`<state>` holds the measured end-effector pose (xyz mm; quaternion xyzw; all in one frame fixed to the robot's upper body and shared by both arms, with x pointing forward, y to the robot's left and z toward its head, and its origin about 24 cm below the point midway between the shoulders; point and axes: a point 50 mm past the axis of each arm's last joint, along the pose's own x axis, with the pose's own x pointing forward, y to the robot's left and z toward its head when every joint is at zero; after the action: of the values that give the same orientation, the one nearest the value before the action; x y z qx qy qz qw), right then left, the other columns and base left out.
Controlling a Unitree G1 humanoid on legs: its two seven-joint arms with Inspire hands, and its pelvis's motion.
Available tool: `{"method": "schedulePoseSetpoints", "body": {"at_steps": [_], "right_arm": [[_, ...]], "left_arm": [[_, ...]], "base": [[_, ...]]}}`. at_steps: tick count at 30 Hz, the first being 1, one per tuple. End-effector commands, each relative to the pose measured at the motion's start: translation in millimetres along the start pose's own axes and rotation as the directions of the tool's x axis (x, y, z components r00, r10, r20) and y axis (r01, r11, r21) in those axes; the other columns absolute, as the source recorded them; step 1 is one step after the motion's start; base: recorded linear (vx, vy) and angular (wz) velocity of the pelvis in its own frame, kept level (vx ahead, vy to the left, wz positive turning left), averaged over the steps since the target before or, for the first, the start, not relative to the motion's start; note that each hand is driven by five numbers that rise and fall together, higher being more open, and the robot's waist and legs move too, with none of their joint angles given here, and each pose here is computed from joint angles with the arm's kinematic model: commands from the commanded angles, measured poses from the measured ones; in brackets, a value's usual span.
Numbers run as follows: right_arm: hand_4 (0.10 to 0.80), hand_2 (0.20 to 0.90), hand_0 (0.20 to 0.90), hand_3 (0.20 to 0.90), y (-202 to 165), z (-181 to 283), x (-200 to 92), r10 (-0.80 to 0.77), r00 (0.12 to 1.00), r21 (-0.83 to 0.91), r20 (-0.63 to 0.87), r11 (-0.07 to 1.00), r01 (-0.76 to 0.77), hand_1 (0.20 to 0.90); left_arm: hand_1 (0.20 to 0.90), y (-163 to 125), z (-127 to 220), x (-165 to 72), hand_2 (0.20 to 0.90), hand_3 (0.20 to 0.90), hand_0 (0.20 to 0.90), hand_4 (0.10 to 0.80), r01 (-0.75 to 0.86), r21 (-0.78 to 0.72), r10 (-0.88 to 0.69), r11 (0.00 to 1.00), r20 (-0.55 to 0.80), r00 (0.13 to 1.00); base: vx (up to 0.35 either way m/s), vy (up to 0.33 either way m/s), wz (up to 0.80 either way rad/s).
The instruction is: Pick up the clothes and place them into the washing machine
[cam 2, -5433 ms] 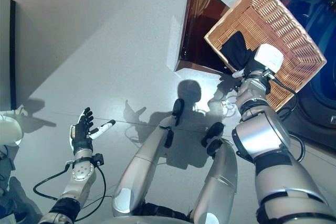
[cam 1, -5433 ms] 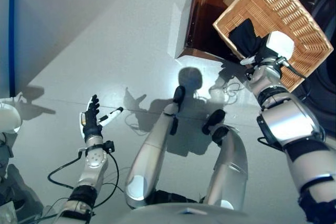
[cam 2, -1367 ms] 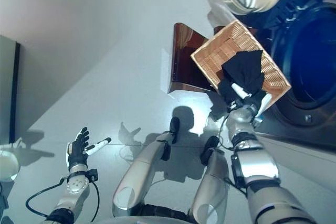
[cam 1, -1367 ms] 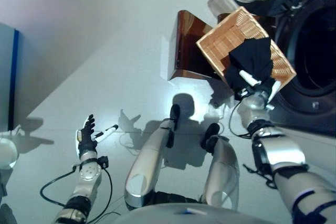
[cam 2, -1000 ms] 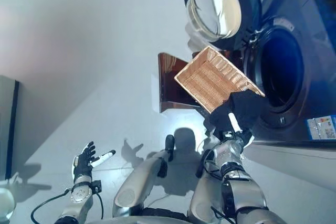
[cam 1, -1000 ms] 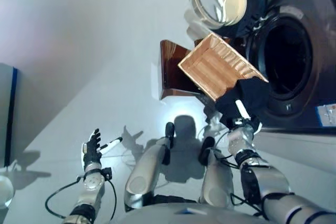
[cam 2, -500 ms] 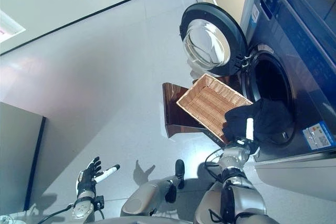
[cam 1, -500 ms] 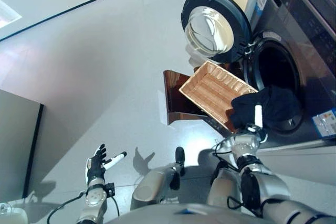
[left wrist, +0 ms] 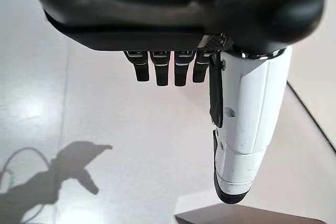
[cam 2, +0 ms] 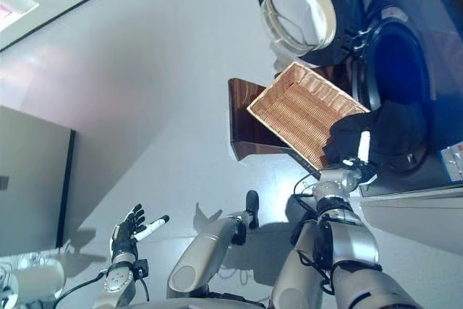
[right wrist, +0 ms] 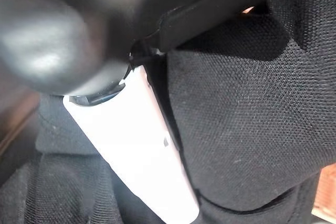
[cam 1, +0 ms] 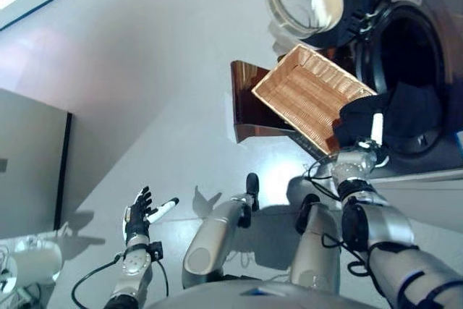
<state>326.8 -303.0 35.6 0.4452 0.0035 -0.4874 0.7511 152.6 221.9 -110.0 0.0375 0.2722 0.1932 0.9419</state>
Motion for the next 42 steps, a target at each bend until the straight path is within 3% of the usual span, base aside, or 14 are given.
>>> {"method": "schedulePoseSetpoints", "body": {"at_steps": [1, 5, 8, 10, 12, 14, 19, 26, 27, 30, 33, 35, 38, 42], "right_arm": [[0.300, 0.200, 0.200, 0.200, 60, 70, 1, 0.145, 0.959, 0.048, 0.242, 0.986, -0.162, 0.200], [0.300, 0.200, 0.200, 0.200, 70, 78, -2, 0.177, 0.947, 0.029, 0.267, 0.981, -0.192, 0.200], [0.300, 0.200, 0.200, 0.200, 59, 51, -4, 0.218, 0.953, -0.063, 0.208, 0.976, -0.209, 0.200], [0.300, 0.200, 0.200, 0.200, 44, 22, -7, 0.277, 0.953, -0.226, 0.125, 0.943, -0.245, 0.200], [0.300, 0.200, 0.200, 0.200, 37, 13, -9, 0.291, 0.952, -0.234, 0.100, 0.936, -0.262, 0.200], [0.300, 0.200, 0.200, 0.200, 9, -19, -18, 0.298, 0.955, -0.281, 0.001, 0.916, -0.285, 0.200], [0.300, 0.200, 0.200, 0.200, -33, -50, -31, 0.290, 0.951, -0.344, -0.104, 0.887, -0.308, 0.200], [0.300, 0.200, 0.200, 0.200, -78, -54, -40, 0.287, 0.948, -0.500, -0.141, 0.805, -0.318, 0.200], [0.300, 0.200, 0.200, 0.200, -95, -52, -41, 0.285, 0.946, -0.596, -0.154, 0.737, -0.318, 0.200], [0.300, 0.200, 0.200, 0.200, -130, -47, -44, 0.240, 0.954, -0.700, -0.181, 0.649, -0.296, 0.200], [0.300, 0.200, 0.200, 0.200, -157, -46, -49, 0.193, 0.958, -0.716, -0.210, 0.637, -0.286, 0.200], [0.300, 0.200, 0.200, 0.200, -202, -46, -60, 0.084, 0.961, -0.760, -0.265, 0.595, -0.262, 0.200], [0.300, 0.200, 0.200, 0.200, -230, -47, -70, 0.005, 0.956, -0.782, -0.292, 0.574, -0.242, 0.200], [0.300, 0.200, 0.200, 0.200, -292, -41, -94, -0.186, 0.924, -0.857, -0.335, 0.467, -0.217, 0.200]], "left_arm": [[0.900, 38, 19, 6, 0.900, 0.900, 0.900, 0.800, -0.128, -0.002, 0.127, 0.992, 0.114, 0.985], [0.900, 36, 22, 8, 0.900, 0.900, 0.900, 0.800, -0.128, -0.004, 0.127, 0.992, 0.122, 0.984], [0.900, 33, 19, 7, 0.900, 0.900, 0.900, 0.800, -0.125, 0.008, 0.123, 0.992, 0.105, 0.987], [0.900, 33, 18, 9, 0.900, 0.900, 0.900, 0.800, -0.133, 0.020, 0.130, 0.991, 0.095, 0.987], [0.900, 32, 16, 8, 0.900, 0.900, 0.900, 0.800, -0.134, 0.023, 0.132, 0.991, 0.089, 0.987], [0.900, 32, 4, 5, 0.900, 0.900, 0.900, 0.800, -0.147, -0.004, 0.147, 0.989, 0.028, 0.989], [0.900, 30, -15, 1, 0.900, 0.900, 0.900, 0.800, -0.166, -0.016, 0.164, 0.986, -0.075, 0.984], [0.900, 31, -35, -9, 0.900, 0.900, 0.900, 0.800, -0.142, 0.074, 0.152, 0.987, -0.148, 0.977], [0.900, 32, -41, -13, 0.900, 0.900, 0.900, 0.800, -0.119, 0.127, 0.140, 0.985, -0.165, 0.976], [0.900, 31, -54, -21, 0.900, 0.900, 0.900, 0.800, -0.044, 0.221, 0.091, 0.974, -0.211, 0.973], [0.900, 34, -63, -28, 0.900, 0.900, 0.900, 0.800, -0.008, 0.255, 0.074, 0.967, -0.249, 0.966], [0.900, 42, -81, -41, 0.900, 0.900, 0.900, 0.800, 0.024, 0.286, 0.077, 0.958, -0.336, 0.939], [0.900, 47, -89, -47, 0.900, 0.900, 0.900, 0.800, 0.029, 0.296, 0.087, 0.955, -0.371, 0.924], [0.900, 53, -98, -55, 0.900, 0.900, 0.900, 0.800, 0.058, 0.317, 0.084, 0.947, -0.416, 0.905]], "base": [[0.111, -0.074, 0.22], [0.026, -0.043, 0.27], [0.026, -0.006, 0.09], [0.036, 0.001, -0.01], [0.042, 0.005, -0.14], [0.087, -0.024, -0.18], [0.070, -0.012, -0.07], [0.078, -0.008, -0.20], [0.030, 0.003, -0.16], [0.014, 0.013, -0.09], [0.000, 0.016, -0.11], [-0.037, 0.033, -0.17], [-0.026, 0.016, -0.21], [-0.034, 0.016, -0.18]]}}
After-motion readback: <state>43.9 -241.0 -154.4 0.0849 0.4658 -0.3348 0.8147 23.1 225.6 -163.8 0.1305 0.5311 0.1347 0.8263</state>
